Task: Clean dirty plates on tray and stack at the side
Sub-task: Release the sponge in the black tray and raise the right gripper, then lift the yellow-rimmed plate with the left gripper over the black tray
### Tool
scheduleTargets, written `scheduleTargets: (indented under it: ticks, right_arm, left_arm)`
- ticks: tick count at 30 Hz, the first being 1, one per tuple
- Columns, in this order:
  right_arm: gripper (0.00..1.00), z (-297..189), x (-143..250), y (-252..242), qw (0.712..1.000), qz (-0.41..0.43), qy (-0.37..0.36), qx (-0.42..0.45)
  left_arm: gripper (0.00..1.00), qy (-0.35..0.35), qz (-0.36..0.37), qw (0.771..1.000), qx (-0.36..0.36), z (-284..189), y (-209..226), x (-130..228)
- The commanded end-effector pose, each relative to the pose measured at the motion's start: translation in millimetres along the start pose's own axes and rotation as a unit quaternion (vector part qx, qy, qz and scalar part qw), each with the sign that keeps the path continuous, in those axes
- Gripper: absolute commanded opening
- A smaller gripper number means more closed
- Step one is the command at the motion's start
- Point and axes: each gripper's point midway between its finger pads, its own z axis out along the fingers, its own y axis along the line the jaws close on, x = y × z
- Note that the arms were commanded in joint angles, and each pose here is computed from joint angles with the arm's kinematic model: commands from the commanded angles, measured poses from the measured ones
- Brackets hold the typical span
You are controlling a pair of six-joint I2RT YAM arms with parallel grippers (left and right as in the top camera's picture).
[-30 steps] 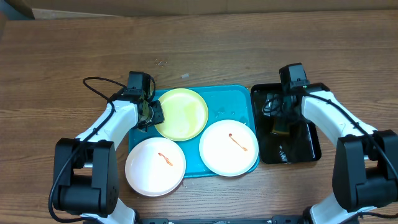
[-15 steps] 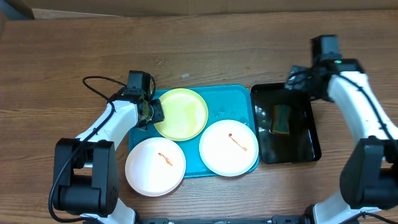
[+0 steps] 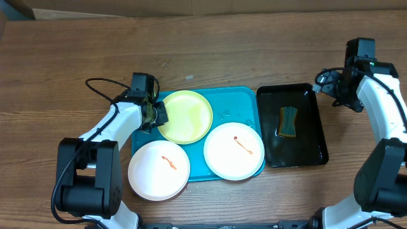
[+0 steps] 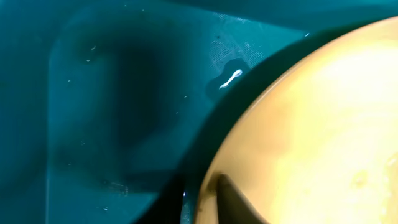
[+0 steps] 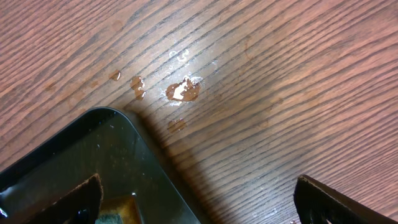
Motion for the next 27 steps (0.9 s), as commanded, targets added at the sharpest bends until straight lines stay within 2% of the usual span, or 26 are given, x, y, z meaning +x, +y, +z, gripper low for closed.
scheduleTargets:
  ticks: [1,6,13,21,27]
  right_arm:
    - [1.0,-4,-8,3,1.0,0.002,-0.011,-0.006]
    - [1.0,-4,-8,3,1.0,0.002,-0.011,-0.006]
    - [1.0,-4,-8,3,1.0,0.002,-0.011,-0.006]
    - [1.0,-4,-8,3,1.0,0.002,-0.011,-0.006]
    - [1.0,-4,-8,3,1.0,0.002,-0.011,-0.006]
  left_arm:
    - [0.04,0.017,-0.005,1.0,-0.013,9,9,8]
    - [0.04,-0.004,-0.006,1.0,-0.011,3,8,-9]
    - [0.04,-0.057,-0.017,0.998,0.002,-25,4,-60]
    - [0.04,-0.109,0.017,0.994,0.02,-55,-11,-102]
    - [0.04,-0.123,0.028,0.988,0.09,-76,-41,-119]
